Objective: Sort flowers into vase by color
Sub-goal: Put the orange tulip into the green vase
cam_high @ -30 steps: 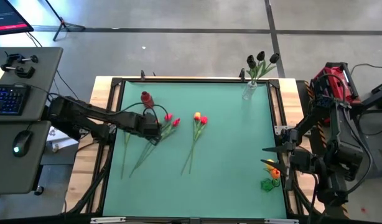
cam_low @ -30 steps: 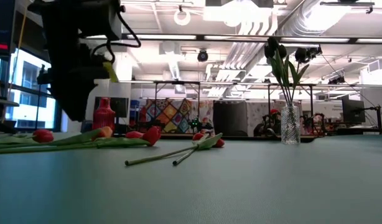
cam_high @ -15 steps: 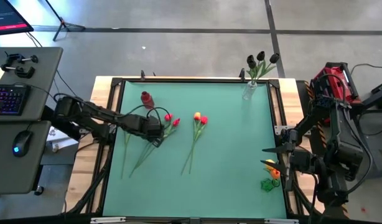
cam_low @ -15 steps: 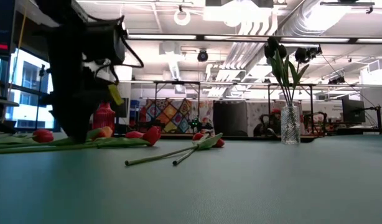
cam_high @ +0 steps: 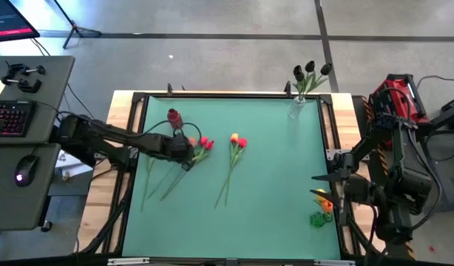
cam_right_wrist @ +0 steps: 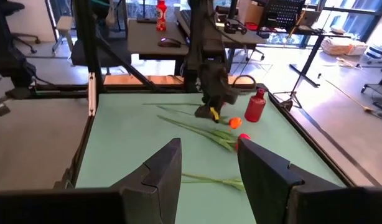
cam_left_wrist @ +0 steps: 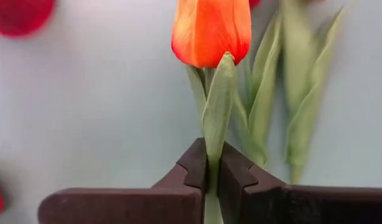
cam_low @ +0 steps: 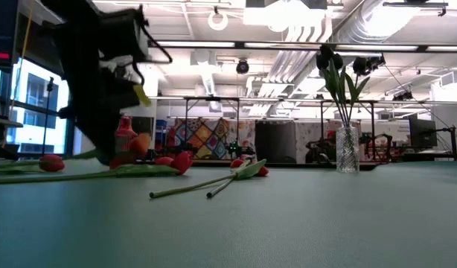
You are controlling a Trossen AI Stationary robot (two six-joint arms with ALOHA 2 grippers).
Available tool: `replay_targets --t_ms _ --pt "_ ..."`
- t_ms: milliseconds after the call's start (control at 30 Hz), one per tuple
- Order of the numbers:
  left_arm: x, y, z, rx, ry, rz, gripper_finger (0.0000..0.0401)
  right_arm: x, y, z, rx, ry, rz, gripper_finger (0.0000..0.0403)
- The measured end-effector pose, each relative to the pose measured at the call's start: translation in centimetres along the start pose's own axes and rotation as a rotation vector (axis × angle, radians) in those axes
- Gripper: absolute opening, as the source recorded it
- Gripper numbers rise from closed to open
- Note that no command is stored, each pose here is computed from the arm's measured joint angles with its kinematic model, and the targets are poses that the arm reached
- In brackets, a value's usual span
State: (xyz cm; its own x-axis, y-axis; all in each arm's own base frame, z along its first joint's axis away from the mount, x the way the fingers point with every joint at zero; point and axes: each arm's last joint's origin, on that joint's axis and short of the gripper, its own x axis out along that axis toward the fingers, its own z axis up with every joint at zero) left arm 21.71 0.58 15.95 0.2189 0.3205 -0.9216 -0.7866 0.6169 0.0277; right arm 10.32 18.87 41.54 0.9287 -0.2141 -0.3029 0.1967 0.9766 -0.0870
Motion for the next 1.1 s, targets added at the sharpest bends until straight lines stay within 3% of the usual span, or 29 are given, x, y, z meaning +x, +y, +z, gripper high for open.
replay_targets --t_ms 200,567,800,1100 --pt "-3.6 -0.6 1.3 -0.023 -0.253 -0.102 0.0003 0.5 -0.3 -0.8 0.014 -0.096 -0.089 0.0146" --pt "-10.9 -5.3 4.3 0.173 -0.935 -0.613 0.0001 3.6 -1.7 -0.6 0.058 -0.082 -0.249 0.009" --pt "-10.8 -7.9 5.3 0.222 -1.172 -0.736 0.0 5.5 -1.4 0.4 0.028 -0.03 -0.258 0.0085" --pt "-9.6 -12.8 7.5 0.311 -1.342 -0.902 0.0 8.3 -0.6 3.2 -0.014 0.001 -0.115 0.0101"
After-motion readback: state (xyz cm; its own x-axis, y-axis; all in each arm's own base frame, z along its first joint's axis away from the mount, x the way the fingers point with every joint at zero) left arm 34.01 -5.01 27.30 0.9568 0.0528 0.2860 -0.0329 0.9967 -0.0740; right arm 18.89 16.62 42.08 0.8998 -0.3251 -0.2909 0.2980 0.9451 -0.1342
